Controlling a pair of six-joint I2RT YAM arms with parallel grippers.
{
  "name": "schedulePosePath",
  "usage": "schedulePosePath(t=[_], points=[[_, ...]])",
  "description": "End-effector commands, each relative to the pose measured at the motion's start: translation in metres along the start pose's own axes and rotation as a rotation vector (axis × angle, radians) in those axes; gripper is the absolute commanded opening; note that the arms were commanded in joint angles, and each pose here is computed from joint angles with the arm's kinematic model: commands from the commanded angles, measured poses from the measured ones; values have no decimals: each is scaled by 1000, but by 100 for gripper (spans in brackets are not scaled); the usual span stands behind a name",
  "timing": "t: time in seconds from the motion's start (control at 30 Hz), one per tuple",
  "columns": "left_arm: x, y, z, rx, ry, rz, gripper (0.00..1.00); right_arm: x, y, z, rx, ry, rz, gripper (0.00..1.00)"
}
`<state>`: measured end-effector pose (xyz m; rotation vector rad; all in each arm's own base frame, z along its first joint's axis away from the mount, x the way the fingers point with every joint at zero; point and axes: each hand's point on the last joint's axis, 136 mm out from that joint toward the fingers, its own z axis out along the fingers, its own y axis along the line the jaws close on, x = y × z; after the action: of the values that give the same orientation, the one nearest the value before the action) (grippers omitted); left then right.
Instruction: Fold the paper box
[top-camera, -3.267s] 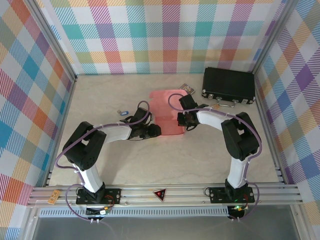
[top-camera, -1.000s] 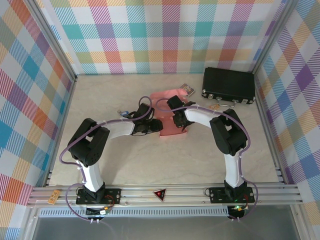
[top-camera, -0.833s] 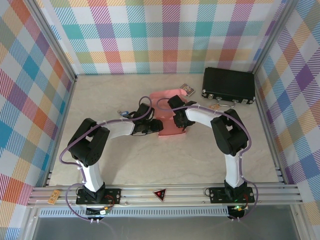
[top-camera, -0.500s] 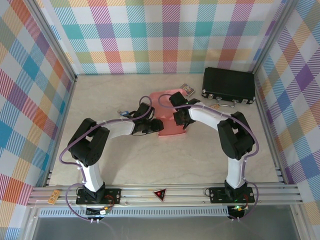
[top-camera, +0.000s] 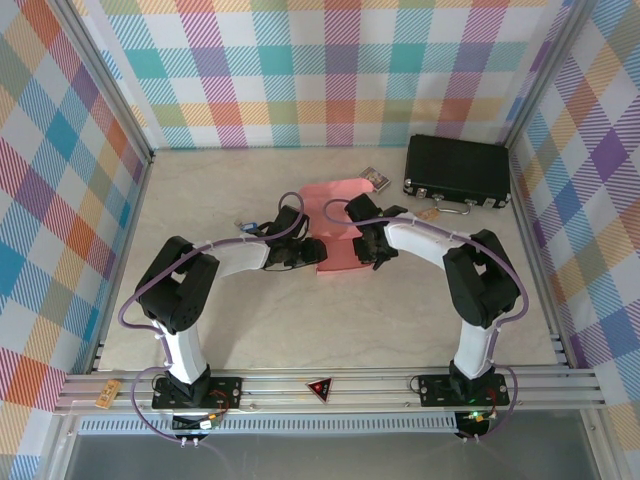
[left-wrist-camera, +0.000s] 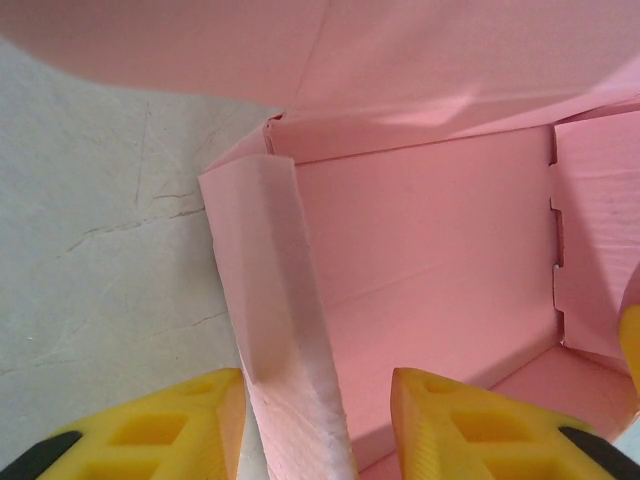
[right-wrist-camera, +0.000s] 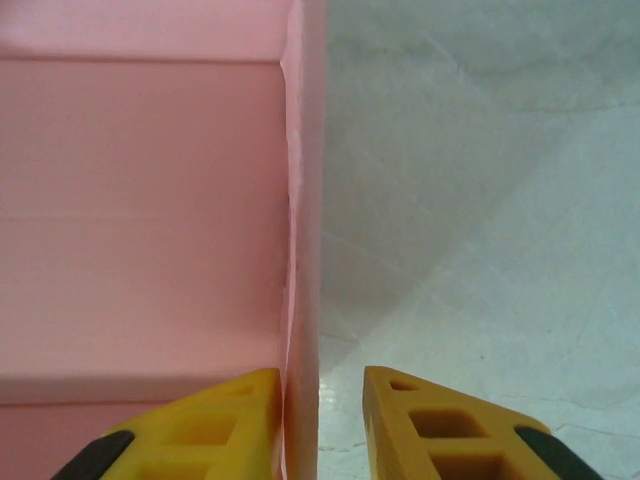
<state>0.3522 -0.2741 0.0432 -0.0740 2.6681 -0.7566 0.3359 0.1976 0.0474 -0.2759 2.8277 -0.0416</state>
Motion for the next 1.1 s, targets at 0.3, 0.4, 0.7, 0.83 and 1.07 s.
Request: schedulePosePath(t=[0.3,0.4,0.7,0.83,1.07], points=[[3,-6,-2,11,10,9,42,12,-1,9,18,50,-3,19],[4,-5,-1,11,15,6,42,13,-2,12,29,61,-8,18],[3,-6,0,14,17,7,42,19,-1,20,63,94,-25,16],[3,-6,-1,12,18,9,42,14,1,11,47,67,-15,19],[-2,-12,-4,15,16,30,42,-1,7,-7,0,9,17,31]])
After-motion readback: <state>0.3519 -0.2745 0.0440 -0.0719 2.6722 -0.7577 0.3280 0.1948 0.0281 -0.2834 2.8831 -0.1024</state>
